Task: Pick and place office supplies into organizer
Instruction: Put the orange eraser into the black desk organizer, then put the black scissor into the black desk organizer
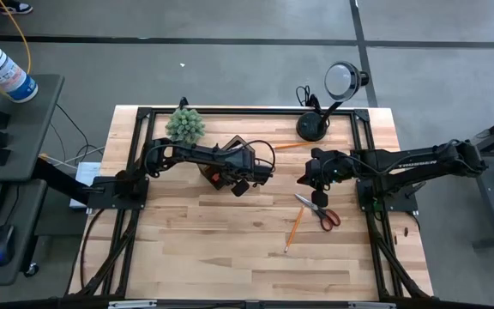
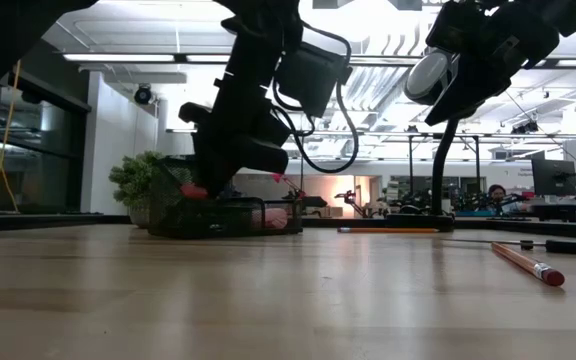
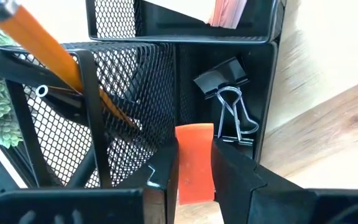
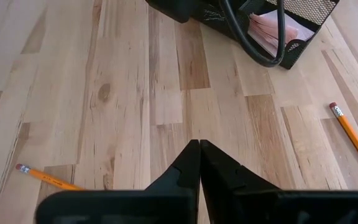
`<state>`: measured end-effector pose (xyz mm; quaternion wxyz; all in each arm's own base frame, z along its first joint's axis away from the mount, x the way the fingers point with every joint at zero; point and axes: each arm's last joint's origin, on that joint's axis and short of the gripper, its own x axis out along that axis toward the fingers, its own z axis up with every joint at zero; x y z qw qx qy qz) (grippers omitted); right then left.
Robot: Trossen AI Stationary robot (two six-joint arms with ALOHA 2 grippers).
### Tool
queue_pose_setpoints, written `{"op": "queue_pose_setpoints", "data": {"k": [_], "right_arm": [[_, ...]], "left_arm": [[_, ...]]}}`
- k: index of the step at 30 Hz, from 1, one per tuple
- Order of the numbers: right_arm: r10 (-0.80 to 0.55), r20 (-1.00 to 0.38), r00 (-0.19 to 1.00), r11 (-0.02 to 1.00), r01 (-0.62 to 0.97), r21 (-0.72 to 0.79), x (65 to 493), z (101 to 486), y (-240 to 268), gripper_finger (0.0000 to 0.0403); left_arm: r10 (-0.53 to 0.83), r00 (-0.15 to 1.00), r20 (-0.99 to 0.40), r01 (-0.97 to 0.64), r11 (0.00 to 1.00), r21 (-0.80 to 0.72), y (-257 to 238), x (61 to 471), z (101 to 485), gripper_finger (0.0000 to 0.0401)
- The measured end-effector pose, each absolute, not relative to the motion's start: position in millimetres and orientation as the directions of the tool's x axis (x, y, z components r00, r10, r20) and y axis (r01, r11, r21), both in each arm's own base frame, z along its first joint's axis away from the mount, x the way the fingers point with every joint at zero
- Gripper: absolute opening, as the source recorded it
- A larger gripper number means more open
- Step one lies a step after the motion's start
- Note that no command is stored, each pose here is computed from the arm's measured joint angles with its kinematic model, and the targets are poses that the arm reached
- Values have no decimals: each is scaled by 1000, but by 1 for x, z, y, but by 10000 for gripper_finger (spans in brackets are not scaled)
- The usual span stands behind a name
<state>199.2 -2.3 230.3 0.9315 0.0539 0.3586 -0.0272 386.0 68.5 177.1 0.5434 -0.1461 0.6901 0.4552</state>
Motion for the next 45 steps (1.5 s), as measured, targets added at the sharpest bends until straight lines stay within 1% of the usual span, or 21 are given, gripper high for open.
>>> {"op": "queue_pose_setpoints", "data": {"k": [6, 15, 20, 22, 26, 30, 35, 38, 41, 45], "right_arm": [[-12, -671, 741, 993, 90, 82, 199, 230, -2, 5], [-12, -671, 741, 993, 90, 82, 199, 230, -2, 4], [-12, -671, 741, 993, 90, 82, 199, 230, -2, 5], [-5, -672, 740, 992, 86, 88, 199, 230, -2, 3], [62, -663, 746, 986, 59, 158, 196, 233, -3, 2], [36, -654, 755, 982, 94, 163, 186, 240, -8, 6], [-20, -644, 765, 978, 149, 147, 170, 248, -19, 4], [-34, -639, 769, 973, 171, 154, 162, 251, -23, 3], [-44, -646, 762, 970, 188, 156, 157, 251, -24, 5], [-37, -678, 734, 968, 194, 157, 153, 249, -23, 6]], "left_arm": [[295, -351, -889, -704, 542, 459, 69, 388, 177, 77], [296, -352, -888, -703, 543, 459, 69, 387, 177, 148], [295, -352, -888, -703, 544, 459, 69, 388, 177, 177], [293, -350, -890, -702, 548, 456, 67, 388, 177, 182], [284, -338, -897, -692, 572, 441, 62, 388, 179, 181], [296, -310, -904, -684, 591, 428, 53, 390, 189, 170], [336, -235, -912, -675, 618, 402, 31, 399, 204, 158], [358, -152, -921, -670, 648, 362, 12, 407, 218, 156], [365, -22, -931, -648, 704, 291, -14, 418, 232, 156], [356, 172, -919, -556, 805, 208, -50, 431, 252, 156]]}}
